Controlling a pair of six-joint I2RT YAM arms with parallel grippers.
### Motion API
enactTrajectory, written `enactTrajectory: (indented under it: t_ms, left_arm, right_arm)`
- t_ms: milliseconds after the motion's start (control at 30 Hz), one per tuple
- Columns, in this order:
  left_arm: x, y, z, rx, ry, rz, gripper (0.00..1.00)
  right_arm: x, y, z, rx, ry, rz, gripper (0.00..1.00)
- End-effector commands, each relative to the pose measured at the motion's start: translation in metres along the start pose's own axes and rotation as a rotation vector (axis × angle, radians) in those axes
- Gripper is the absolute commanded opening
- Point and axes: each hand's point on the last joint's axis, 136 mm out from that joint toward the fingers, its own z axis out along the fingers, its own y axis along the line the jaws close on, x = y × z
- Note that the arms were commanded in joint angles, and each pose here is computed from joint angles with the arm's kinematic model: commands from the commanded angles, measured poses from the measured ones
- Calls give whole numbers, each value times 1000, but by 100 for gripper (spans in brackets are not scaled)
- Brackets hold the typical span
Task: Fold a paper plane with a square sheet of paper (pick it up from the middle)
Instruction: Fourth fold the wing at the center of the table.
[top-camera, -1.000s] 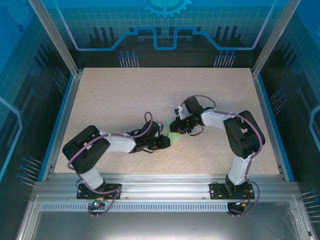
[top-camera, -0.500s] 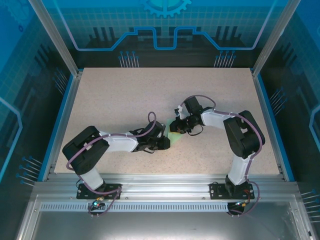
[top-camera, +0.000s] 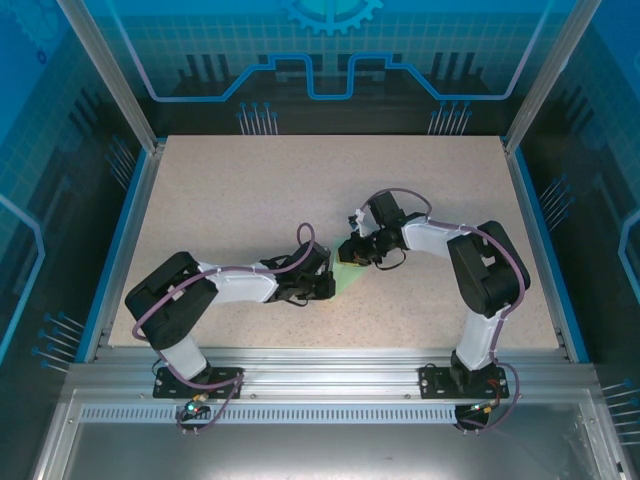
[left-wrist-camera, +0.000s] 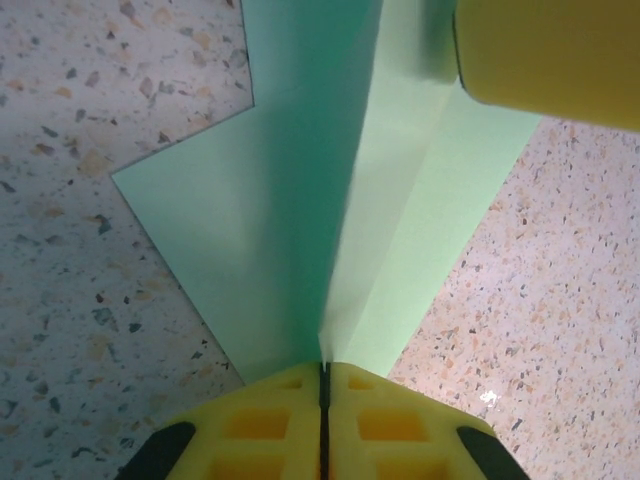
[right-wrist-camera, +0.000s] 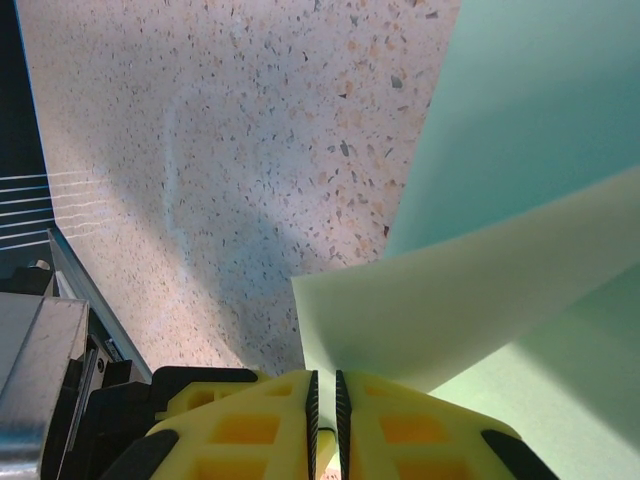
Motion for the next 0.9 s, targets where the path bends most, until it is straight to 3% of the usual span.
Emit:
enactTrajectory:
  t_ms: [0,667,867]
  left_arm:
    - [4,8,3,-44,22,13,6]
    - [8,18,7,8,37,-75,1]
    - [8,20,4,-3,31,-80,8]
  right_arm:
    - [3,8,1,-13,21,-11,16]
    - [-1,4,17,-31,44,-5,16]
    - [-2,-3,23,-12,54,6,15]
